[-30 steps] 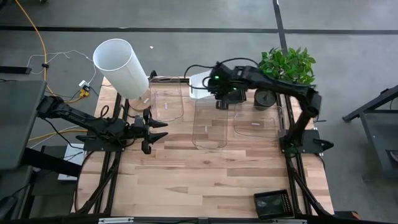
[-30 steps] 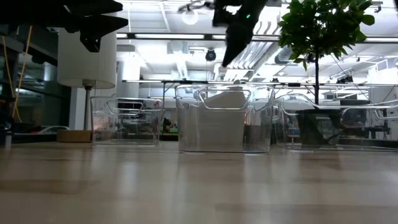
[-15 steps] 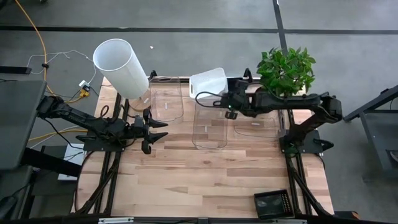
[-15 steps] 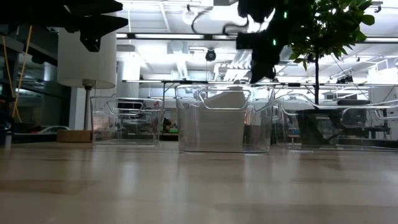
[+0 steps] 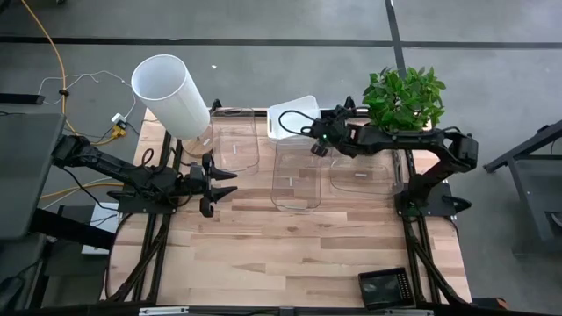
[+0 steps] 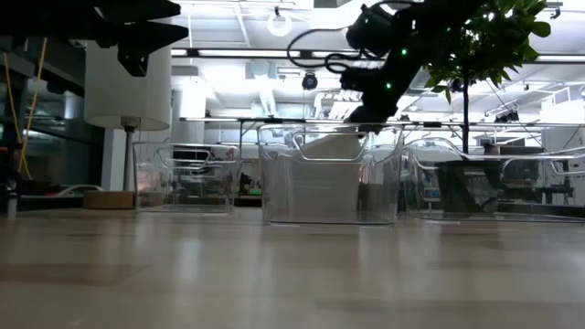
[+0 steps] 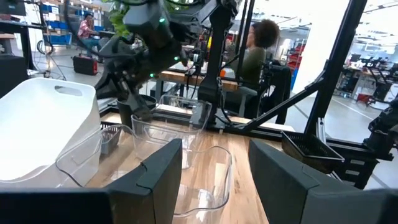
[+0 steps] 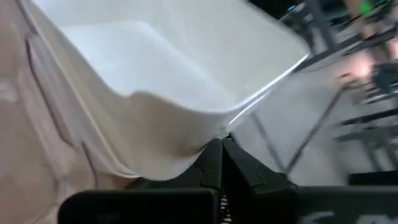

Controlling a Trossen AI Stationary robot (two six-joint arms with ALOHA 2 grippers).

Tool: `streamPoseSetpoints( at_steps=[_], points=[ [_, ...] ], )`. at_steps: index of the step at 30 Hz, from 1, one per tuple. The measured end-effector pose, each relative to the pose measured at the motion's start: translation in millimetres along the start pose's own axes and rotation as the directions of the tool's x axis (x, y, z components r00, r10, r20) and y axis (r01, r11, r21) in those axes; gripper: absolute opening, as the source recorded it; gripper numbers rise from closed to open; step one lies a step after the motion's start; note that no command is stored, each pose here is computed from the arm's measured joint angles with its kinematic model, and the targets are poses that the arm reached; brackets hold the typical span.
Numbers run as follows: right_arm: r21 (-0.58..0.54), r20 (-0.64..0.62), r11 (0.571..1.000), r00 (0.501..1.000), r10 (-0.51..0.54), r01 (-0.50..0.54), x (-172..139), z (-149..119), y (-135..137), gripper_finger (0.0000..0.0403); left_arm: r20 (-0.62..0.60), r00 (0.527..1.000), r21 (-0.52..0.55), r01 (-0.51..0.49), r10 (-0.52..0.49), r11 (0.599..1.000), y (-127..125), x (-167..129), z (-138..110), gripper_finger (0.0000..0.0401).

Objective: Stack baskets by color
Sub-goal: Stack the bottom white bin on top of the top white bins

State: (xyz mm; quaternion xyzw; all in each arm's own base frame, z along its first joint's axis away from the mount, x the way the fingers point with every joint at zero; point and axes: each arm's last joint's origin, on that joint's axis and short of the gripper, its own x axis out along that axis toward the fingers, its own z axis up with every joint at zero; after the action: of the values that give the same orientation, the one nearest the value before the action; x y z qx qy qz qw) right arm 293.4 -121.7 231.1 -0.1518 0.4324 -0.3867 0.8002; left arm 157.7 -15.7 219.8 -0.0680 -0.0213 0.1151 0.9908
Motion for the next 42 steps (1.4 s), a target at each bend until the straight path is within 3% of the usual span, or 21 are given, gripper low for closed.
streamPoseSetpoints(
  at_steps=[11,16,22,33,38,42],
  points=[
    [0.033,0.034,0.978,0.978,0.206,-0.207,15,0,9,0.0000,0.001,1.000,-0.019,0.000,0.000,1.000,0,0,0,0.0172],
    [0.023,0.060,0.979,0.978,0.199,-0.200,12,3,10,0.0000,0.001,1.000,-0.026,0.000,0.000,1.000,0,0,0,0.0172],
    [0.009,-0.039,0.998,0.998,0.058,-0.058,12,-5,7,0.0000,0.000,1.000,-0.025,0.000,0.000,1.000,0,0,0,0.0172],
    [0.068,0.131,0.971,0.967,0.217,-0.227,17,9,12,0.0000,-0.003,1.000,-0.024,-0.001,0.000,1.000,0,0,0,0.0172],
    [0.047,0.111,0.968,0.964,0.240,-0.247,24,7,18,0.0000,-0.003,1.000,-0.024,-0.001,0.001,1.000,0,0,0,0.0172],
    [0.028,0.126,0.981,0.974,0.188,-0.193,12,10,15,0.0000,-0.004,1.000,-0.027,0.006,-0.006,1.000,0,0,0,0.0172]
  ],
)
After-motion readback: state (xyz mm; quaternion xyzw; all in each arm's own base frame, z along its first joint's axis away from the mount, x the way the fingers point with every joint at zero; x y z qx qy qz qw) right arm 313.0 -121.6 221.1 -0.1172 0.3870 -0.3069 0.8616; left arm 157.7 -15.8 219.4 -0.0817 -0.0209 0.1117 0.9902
